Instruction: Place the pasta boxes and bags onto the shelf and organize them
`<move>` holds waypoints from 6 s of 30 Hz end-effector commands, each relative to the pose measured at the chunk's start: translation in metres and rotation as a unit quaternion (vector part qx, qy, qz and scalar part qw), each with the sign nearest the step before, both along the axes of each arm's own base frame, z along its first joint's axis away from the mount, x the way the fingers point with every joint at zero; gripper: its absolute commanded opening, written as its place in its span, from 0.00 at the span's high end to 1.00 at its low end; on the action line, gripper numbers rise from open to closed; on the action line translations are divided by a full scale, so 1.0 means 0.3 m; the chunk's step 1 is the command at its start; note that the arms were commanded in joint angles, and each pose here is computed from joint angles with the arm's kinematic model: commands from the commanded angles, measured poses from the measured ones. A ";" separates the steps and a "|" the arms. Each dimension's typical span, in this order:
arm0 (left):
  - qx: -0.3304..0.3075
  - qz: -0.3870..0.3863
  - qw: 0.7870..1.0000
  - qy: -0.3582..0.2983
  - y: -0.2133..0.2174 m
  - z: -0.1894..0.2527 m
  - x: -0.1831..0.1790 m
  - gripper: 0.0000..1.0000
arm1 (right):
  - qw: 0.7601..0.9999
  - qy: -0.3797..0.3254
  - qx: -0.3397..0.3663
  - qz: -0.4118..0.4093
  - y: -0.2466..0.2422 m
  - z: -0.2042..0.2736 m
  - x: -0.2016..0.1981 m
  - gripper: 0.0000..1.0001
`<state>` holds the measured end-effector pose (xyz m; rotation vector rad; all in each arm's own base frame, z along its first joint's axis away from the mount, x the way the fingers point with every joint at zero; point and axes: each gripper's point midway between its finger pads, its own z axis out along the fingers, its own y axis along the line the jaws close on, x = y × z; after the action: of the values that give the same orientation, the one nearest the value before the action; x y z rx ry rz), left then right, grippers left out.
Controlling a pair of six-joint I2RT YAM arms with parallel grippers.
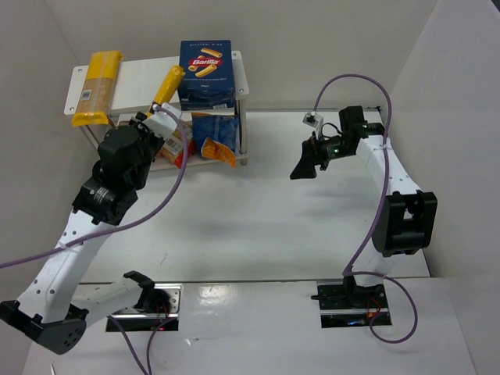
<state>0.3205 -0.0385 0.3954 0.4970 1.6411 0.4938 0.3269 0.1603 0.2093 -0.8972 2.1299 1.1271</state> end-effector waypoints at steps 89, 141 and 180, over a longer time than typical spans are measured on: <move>-0.009 0.212 0.975 0.066 0.268 0.197 0.491 0.67 | 0.997 -0.050 -0.041 0.051 -0.032 -0.024 -0.122 0.00; -0.163 -0.092 0.971 0.149 -0.060 0.229 0.206 0.01 | 0.996 -0.050 -0.049 0.046 -0.039 -0.030 -0.122 0.00; -0.259 0.120 0.958 0.023 0.253 -0.222 -0.512 0.01 | 0.905 -0.225 -0.140 -0.333 -0.427 0.140 -0.223 0.00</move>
<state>0.1646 0.0390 0.3133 -0.0607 1.8816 0.2256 0.2527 0.0476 0.2336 -0.4934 2.0439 0.3525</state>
